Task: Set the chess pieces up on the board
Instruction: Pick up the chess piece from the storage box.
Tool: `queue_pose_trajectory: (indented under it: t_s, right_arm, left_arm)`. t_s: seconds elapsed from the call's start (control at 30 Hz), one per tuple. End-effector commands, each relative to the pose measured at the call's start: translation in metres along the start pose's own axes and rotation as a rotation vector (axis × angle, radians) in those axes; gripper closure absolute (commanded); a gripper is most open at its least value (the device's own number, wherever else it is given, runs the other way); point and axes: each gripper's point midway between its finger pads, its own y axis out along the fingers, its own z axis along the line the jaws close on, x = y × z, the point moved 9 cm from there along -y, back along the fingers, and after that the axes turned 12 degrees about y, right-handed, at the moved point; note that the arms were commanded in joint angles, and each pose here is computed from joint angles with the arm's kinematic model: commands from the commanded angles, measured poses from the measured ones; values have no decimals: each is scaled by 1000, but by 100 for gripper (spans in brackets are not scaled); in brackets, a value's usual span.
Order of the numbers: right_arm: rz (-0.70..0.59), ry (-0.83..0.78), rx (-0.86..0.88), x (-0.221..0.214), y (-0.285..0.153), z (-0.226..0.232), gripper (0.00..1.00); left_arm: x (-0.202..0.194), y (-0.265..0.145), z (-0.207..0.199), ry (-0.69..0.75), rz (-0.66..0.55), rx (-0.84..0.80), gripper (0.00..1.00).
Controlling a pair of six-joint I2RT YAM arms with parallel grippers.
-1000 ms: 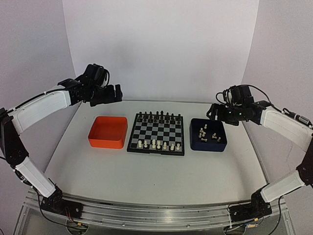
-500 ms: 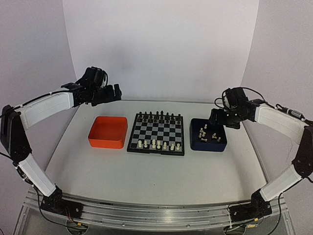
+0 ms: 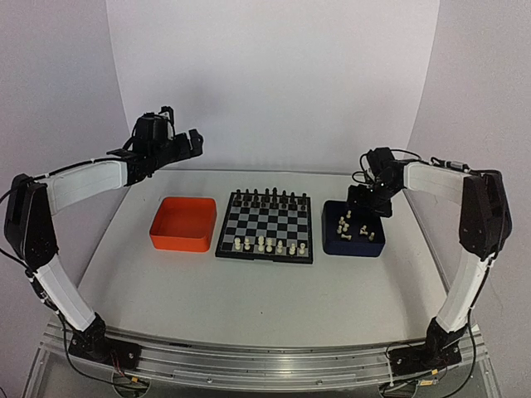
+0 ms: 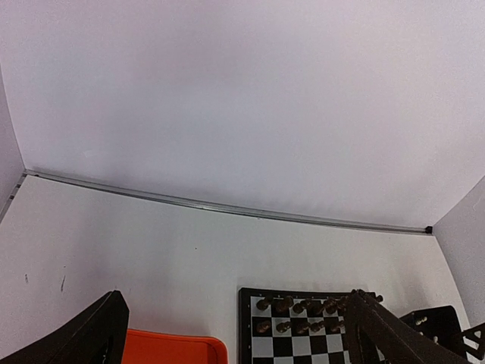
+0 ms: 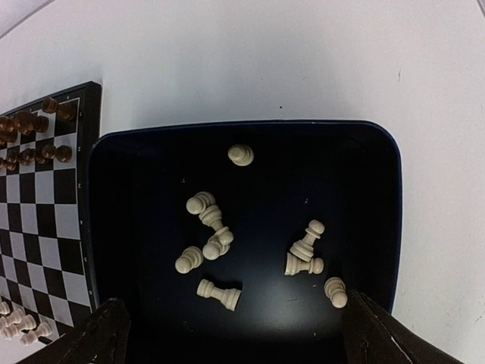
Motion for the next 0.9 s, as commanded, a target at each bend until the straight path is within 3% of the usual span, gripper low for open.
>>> queue_pose_trajectory:
  t_s: [0.0,0.13,0.5,0.87]
  right_arm:
    - [32,-39,35,8,0,8,5]
    - [82,-85,49,5,7,10,6]
    - [64,-179,-51,21,23,9,8]
    - [177,-196,-56,28,30,-3,13]
  left_arm:
    - [11,13,1,-1,-103,-10,0]
    - [2,23,1,-3,-86,-9,0]
    - [1,46,6,-11,-124,53,0]
    - [6,63,17,-33,-138,103,0]
